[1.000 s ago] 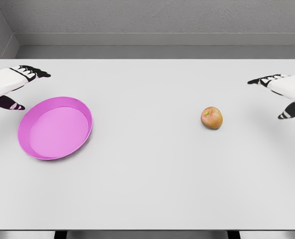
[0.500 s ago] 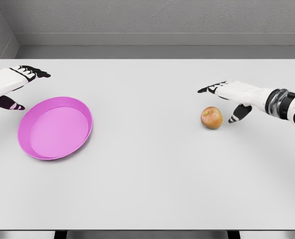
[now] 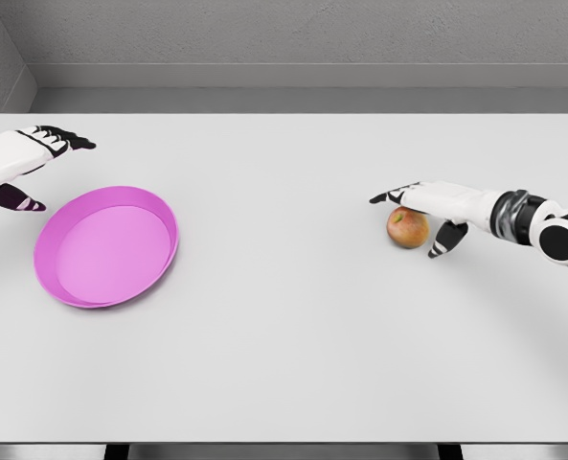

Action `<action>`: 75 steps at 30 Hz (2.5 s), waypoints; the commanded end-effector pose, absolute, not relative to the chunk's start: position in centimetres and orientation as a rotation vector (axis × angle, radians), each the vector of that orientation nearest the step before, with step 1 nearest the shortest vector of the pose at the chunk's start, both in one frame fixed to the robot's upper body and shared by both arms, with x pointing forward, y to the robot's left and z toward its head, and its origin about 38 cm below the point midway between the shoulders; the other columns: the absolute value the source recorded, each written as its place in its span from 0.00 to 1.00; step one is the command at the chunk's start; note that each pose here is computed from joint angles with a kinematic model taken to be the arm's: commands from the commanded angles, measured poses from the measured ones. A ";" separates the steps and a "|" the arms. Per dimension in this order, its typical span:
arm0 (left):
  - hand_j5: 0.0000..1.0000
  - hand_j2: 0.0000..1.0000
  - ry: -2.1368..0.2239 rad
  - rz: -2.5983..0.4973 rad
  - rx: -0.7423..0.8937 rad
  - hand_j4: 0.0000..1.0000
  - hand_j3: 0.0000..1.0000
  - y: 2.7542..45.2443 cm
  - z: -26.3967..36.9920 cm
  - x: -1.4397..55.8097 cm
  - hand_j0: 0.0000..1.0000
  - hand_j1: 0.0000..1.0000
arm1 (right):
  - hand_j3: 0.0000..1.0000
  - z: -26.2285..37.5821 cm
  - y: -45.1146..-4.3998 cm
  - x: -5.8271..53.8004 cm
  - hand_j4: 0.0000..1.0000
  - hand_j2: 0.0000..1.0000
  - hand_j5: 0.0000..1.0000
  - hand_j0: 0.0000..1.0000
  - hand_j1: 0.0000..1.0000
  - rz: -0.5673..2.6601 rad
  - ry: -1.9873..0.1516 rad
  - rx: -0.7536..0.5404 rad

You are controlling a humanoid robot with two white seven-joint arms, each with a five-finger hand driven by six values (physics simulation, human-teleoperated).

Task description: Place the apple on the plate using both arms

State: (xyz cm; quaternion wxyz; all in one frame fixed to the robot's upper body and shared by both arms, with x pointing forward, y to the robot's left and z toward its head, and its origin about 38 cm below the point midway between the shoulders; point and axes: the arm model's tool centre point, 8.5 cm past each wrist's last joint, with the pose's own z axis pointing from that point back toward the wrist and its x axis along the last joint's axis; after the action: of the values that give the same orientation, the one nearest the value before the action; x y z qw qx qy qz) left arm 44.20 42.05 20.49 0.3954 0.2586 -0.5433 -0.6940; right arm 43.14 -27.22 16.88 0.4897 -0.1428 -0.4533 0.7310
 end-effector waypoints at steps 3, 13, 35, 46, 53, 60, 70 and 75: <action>1.00 1.00 -1.381 -1.751 0.656 1.00 1.00 42.2 20.6 44.2 1.00 1.00 | 0.96 16.4 -27.5 43.2 0.96 0.96 0.96 0.96 0.96 1.773 -1.083 -0.342; 1.00 1.00 -1.379 -1.753 0.657 1.00 1.00 42.2 20.6 44.2 1.00 1.00 | 0.54 15.9 -27.6 43.1 0.54 0.54 0.54 0.54 0.54 1.777 -1.069 -0.336; 1.00 1.00 -1.383 -1.749 0.659 1.00 1.00 42.2 20.7 44.2 1.00 1.00 | 0.49 19.5 -26.3 43.9 0.49 0.49 0.49 0.49 0.49 1.802 -1.156 -0.387; 1.00 1.00 -1.380 -1.751 0.659 1.00 1.00 42.2 20.7 44.2 1.00 1.00 | 0.49 20.9 -19.9 42.3 0.49 0.49 0.49 0.49 0.49 1.865 -1.333 -0.289; 1.00 1.00 -1.381 -1.750 0.660 1.00 1.00 42.2 20.7 44.2 1.00 1.00 | 0.49 21.0 -16.4 41.1 0.49 0.49 0.49 0.49 0.49 1.884 -1.413 -0.212; 1.00 1.00 -1.381 -1.750 0.660 1.00 1.00 42.2 20.7 44.2 1.00 1.00 | 0.49 20.4 -12.7 40.2 0.49 0.49 0.49 0.49 0.49 1.901 -1.468 -0.117; 1.00 1.00 -1.381 -1.751 0.658 1.00 1.00 42.2 20.7 44.2 1.00 1.00 | 0.49 20.0 -9.6 39.3 0.49 0.49 0.49 0.49 0.49 1.924 -1.497 -0.044; 1.00 1.00 -1.380 -1.752 0.658 1.00 1.00 42.2 20.6 44.2 1.00 1.00 | 0.49 20.0 -9.0 39.2 0.49 0.49 0.49 0.49 0.49 1.932 -1.502 -0.034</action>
State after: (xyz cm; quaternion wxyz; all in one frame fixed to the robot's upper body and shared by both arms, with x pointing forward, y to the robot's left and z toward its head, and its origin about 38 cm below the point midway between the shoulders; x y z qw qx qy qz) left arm 44.20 42.15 20.57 0.3956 0.2599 -0.5435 -0.6933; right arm 39.29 -9.26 20.07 0.3411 -0.0163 -0.5766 0.7423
